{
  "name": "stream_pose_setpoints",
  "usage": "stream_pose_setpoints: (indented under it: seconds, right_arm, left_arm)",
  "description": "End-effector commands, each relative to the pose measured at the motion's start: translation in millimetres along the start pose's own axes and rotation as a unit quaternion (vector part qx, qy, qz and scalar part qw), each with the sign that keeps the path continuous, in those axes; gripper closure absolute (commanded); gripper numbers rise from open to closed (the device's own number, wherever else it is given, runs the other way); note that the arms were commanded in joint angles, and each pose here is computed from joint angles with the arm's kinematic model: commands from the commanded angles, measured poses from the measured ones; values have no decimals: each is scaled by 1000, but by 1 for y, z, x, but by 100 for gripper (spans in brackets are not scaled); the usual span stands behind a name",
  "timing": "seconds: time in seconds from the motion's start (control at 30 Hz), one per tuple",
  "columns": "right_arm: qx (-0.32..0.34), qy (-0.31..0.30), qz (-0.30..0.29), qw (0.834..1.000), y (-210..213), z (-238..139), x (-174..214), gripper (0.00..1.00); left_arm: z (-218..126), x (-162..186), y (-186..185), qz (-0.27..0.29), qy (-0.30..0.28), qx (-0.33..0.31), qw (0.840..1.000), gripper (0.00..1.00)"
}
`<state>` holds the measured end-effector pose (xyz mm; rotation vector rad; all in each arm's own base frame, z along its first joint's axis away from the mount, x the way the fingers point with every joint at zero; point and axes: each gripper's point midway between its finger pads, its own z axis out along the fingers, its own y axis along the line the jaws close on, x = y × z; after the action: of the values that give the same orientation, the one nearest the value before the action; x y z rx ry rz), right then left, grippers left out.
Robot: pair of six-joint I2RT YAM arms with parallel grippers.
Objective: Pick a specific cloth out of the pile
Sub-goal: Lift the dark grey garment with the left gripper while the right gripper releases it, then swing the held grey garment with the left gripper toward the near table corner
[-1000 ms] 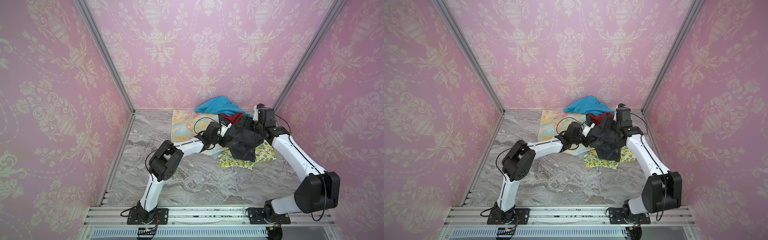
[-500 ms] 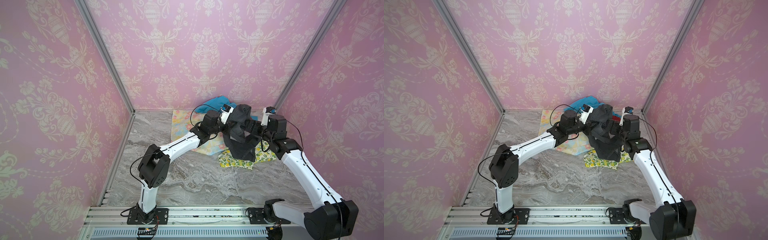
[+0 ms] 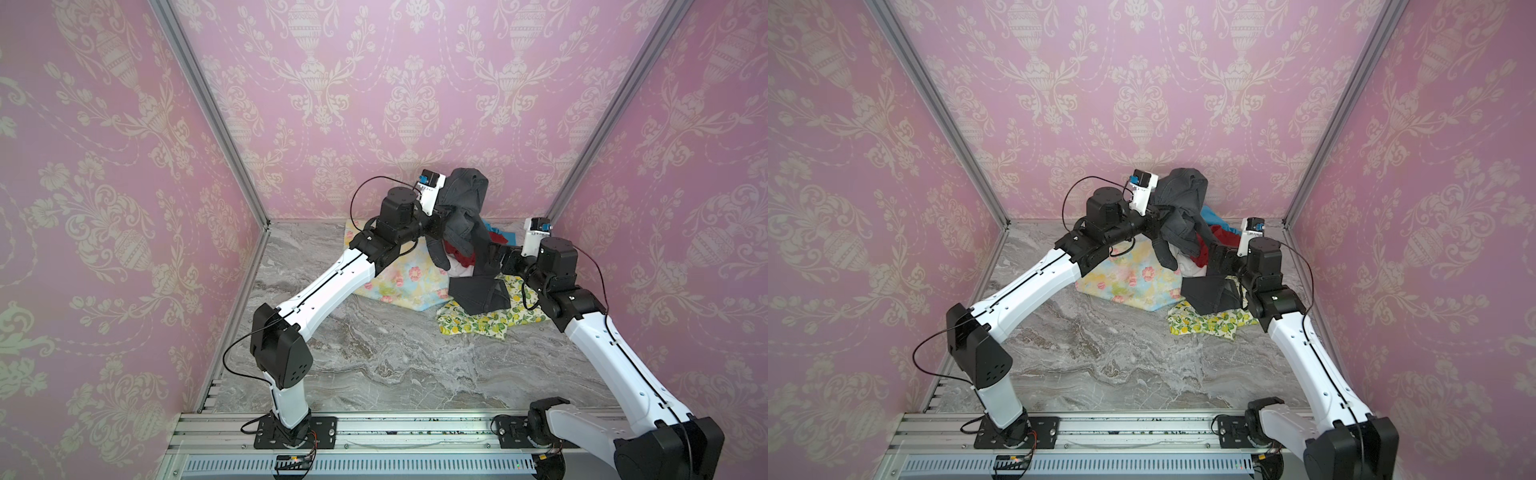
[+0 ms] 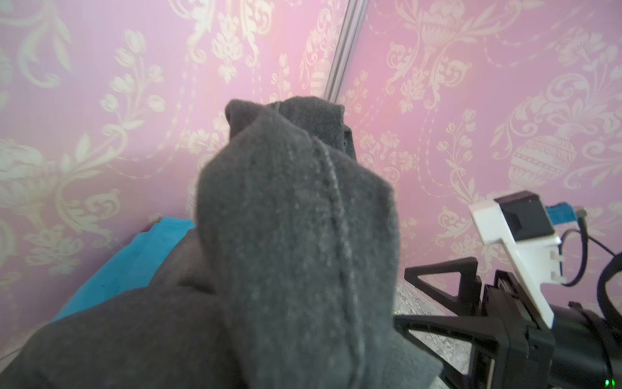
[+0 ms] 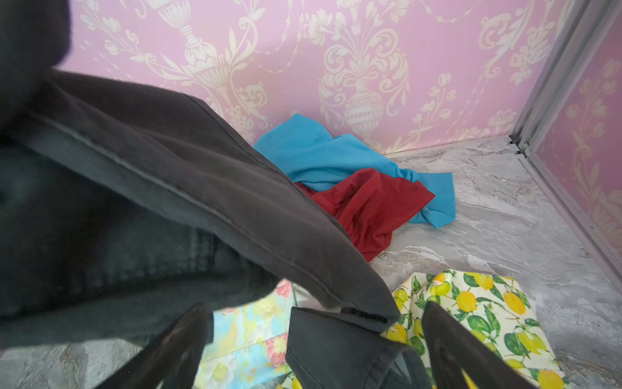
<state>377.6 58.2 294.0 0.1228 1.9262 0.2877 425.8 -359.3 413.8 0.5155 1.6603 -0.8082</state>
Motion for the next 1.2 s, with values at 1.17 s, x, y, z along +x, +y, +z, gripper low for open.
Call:
stream_pose_setpoints:
  seconds: [1.17]
  right_arm:
    - [-230,46,-168,957,215,41,54,1]
  left_arm:
    - [-367,-194,92,95,-91,-468,874,100]
